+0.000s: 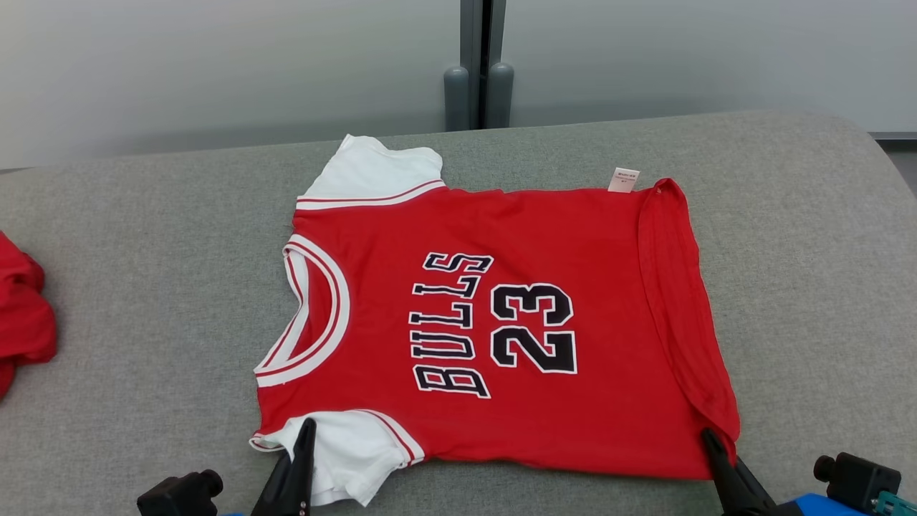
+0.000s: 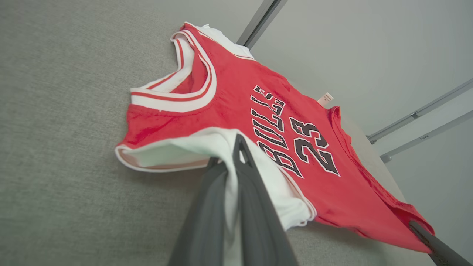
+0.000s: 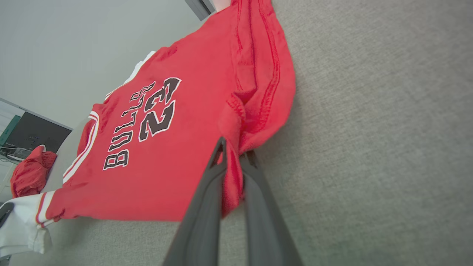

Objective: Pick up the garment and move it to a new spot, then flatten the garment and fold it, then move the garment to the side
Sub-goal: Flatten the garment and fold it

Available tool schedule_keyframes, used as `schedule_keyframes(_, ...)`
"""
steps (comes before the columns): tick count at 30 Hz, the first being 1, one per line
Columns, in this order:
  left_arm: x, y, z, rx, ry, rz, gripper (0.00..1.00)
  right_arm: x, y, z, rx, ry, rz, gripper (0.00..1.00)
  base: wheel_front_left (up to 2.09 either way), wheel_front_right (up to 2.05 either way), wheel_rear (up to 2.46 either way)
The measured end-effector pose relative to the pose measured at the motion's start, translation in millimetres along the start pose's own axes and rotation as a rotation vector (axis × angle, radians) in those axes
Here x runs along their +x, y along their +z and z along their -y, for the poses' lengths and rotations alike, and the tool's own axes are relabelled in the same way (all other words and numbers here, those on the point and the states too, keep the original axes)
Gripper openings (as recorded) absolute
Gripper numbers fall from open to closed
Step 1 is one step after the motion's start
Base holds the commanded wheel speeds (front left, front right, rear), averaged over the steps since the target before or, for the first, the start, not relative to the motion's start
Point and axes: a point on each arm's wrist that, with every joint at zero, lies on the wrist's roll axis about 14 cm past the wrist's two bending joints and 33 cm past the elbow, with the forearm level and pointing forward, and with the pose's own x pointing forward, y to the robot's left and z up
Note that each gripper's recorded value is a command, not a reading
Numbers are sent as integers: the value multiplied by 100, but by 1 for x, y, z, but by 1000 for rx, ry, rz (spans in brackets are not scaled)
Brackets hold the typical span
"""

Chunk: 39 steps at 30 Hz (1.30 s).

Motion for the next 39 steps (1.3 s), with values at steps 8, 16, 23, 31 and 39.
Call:
schedule_keyframes(8,15,-2,8,43,-52,-43,0,7,-2,-5,21,13,-42,0,0,0,0)
schedule_keyframes(16,29,7,3,76,-64,-55,0,18,8,-6,37,19,-53,0,0,0,0)
schedule_keyframes(23,50,15,0,123,-86,-84,0,38,18,-14,49,39,-68,0,0,0,0)
schedule_keyframes(31,77,14,-1,170,-110,-134,0,59,18,-14,37,34,-110,0,0,0,0)
schedule_keyframes(39,96,26,-7,173,-97,-109,100,73,24,-6,30,1,-103,100,0,0,0)
